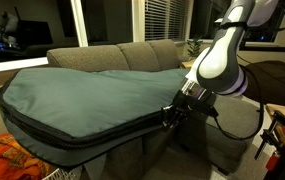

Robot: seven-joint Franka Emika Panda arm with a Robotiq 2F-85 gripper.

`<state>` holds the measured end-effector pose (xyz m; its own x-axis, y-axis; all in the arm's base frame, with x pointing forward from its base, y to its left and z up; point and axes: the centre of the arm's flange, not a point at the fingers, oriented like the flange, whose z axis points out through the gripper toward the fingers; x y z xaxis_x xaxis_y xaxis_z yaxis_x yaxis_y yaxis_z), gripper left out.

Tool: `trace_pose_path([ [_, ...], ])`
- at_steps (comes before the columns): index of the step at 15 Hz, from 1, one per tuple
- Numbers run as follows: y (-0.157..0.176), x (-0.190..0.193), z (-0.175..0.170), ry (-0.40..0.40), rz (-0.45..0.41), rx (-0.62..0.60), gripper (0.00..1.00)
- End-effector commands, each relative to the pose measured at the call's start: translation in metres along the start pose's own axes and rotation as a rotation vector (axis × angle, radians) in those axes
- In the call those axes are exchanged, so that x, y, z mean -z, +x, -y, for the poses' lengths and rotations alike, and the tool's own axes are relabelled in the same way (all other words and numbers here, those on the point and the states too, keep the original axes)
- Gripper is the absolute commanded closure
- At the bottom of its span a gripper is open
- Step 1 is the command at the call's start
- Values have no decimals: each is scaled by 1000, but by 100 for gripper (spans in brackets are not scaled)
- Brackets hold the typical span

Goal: Close the zip on the green bag

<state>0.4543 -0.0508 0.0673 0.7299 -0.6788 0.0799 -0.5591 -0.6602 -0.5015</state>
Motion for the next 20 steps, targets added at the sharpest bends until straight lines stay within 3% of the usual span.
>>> trace_pose_path([
  [1,-49,10,-43,-15,-29,-34,94],
  [20,13,-4,-31,-12,-38,-57,94],
])
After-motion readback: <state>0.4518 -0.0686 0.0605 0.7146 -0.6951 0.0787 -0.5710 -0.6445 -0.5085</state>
